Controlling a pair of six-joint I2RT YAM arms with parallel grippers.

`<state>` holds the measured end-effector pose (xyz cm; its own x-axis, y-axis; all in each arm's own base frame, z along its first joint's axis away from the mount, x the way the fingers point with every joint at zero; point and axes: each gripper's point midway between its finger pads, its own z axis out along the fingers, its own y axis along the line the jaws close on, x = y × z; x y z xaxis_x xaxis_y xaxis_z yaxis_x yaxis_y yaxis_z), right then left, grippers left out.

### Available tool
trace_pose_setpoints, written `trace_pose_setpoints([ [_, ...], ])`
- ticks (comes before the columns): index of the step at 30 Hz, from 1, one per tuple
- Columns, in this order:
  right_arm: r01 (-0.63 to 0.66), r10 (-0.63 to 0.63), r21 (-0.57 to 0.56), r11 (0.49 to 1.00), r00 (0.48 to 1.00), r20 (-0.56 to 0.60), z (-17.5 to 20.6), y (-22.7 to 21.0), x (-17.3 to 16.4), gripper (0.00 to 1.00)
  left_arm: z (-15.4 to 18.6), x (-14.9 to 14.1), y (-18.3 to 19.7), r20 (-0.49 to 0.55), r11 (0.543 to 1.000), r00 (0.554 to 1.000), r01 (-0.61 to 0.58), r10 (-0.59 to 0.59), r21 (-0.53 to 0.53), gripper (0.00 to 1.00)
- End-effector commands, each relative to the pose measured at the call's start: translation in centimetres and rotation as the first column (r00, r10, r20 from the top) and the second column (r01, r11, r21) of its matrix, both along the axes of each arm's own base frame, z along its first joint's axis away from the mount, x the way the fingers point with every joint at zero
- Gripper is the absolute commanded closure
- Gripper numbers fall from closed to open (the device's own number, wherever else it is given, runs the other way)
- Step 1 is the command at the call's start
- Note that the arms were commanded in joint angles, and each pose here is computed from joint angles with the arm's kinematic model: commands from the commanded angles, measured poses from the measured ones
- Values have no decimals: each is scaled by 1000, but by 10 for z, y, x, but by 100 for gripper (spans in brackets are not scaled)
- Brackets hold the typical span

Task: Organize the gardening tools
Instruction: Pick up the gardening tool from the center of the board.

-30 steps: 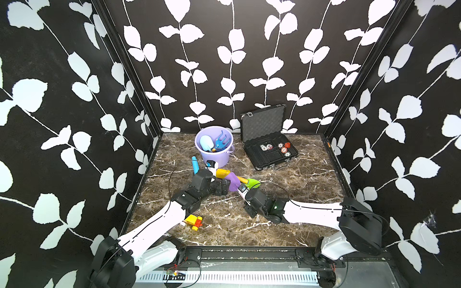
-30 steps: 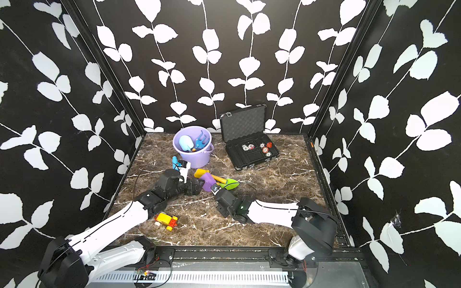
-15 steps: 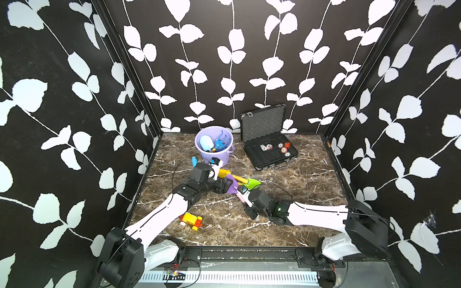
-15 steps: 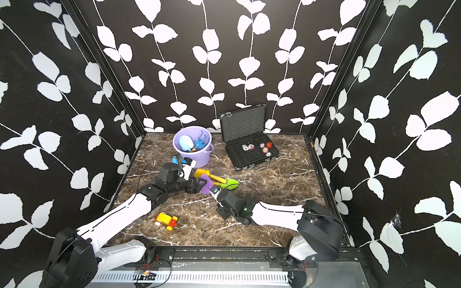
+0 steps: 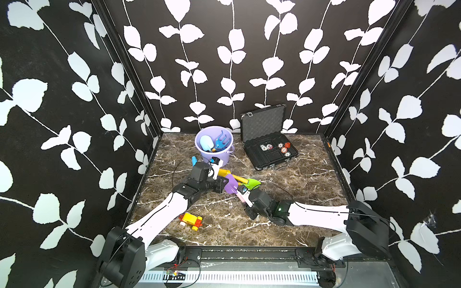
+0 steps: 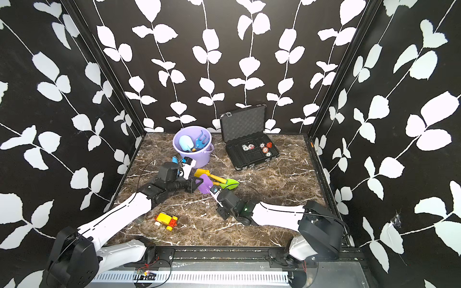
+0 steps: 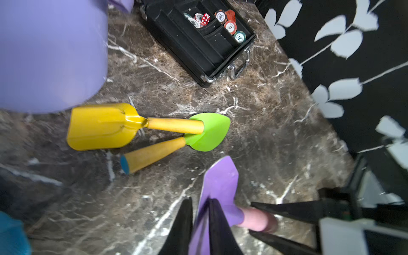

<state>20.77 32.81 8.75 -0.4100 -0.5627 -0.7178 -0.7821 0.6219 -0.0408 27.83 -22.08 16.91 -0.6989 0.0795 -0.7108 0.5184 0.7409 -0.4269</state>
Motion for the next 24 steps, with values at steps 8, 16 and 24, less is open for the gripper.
trace_pose_setpoints([
  [8,12,-17,78,997,998,62,26,9,6,94,23,-1,3,74,1000,997,10,-11,12,100],
  [16,76,-85,95,993,992,92,35,-1,14,28,48,1,10,157,1000,987,-21,21,3,100],
  [24,191,-211,142,971,967,140,51,-26,22,14,99,0,23,296,998,953,-68,70,-17,100],
])
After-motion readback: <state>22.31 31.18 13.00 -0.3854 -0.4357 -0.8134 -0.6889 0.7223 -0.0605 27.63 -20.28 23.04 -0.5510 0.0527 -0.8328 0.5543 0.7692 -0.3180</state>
